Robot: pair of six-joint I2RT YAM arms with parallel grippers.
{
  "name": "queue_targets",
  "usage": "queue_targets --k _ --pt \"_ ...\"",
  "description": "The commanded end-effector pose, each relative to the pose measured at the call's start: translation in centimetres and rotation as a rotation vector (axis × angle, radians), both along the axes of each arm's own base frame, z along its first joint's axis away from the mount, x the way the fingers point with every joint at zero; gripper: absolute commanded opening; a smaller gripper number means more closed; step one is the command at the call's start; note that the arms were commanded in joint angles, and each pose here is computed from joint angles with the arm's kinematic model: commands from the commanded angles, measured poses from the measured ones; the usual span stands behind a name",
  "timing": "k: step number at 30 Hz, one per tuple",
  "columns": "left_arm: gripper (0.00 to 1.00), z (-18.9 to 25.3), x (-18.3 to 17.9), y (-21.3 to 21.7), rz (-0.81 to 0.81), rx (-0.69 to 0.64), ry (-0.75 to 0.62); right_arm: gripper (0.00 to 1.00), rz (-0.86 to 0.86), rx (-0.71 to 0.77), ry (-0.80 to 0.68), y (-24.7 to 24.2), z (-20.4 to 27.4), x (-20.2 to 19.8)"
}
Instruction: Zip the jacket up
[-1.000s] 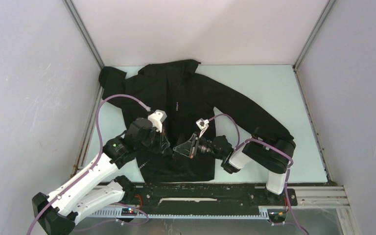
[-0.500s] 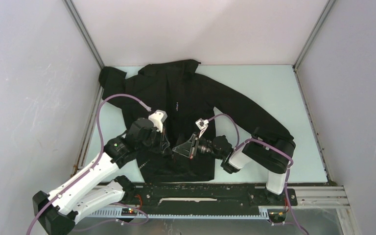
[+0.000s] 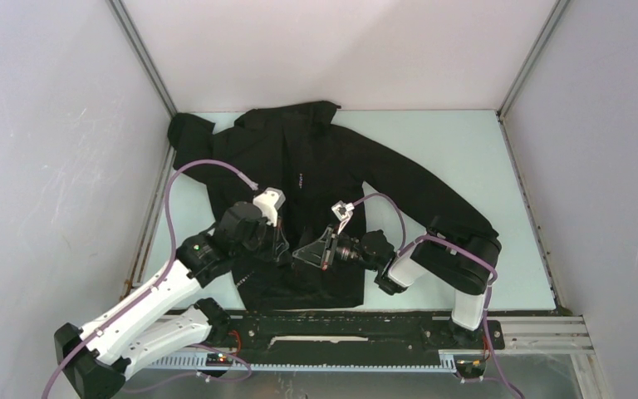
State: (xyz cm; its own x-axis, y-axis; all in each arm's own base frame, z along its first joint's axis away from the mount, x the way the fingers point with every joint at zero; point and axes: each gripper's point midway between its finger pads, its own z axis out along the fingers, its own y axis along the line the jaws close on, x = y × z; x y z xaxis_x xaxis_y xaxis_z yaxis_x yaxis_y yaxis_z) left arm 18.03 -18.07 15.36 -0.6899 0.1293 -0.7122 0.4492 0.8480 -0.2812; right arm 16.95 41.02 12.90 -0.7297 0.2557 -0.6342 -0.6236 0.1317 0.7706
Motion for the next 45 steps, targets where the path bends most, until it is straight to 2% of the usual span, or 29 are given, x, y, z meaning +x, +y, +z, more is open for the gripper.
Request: queue_targets --k 1,19,45 --pt "0.00 -0.5 -0.3 -0.3 -0.025 0.010 -0.009 0.00 -0.009 0.063 -0.068 0.5 2.0 0.4" --pt "0.00 0.3 0.0 0.8 0.031 0.030 -0.054 0.00 -0.005 0.051 -0.074 0.2 1.6 0.1" --pt "0.00 -0.3 -0.4 -0.2 -0.017 0.025 -0.026 0.00 -0.001 0.063 -0.083 0.5 1.9 0.2"
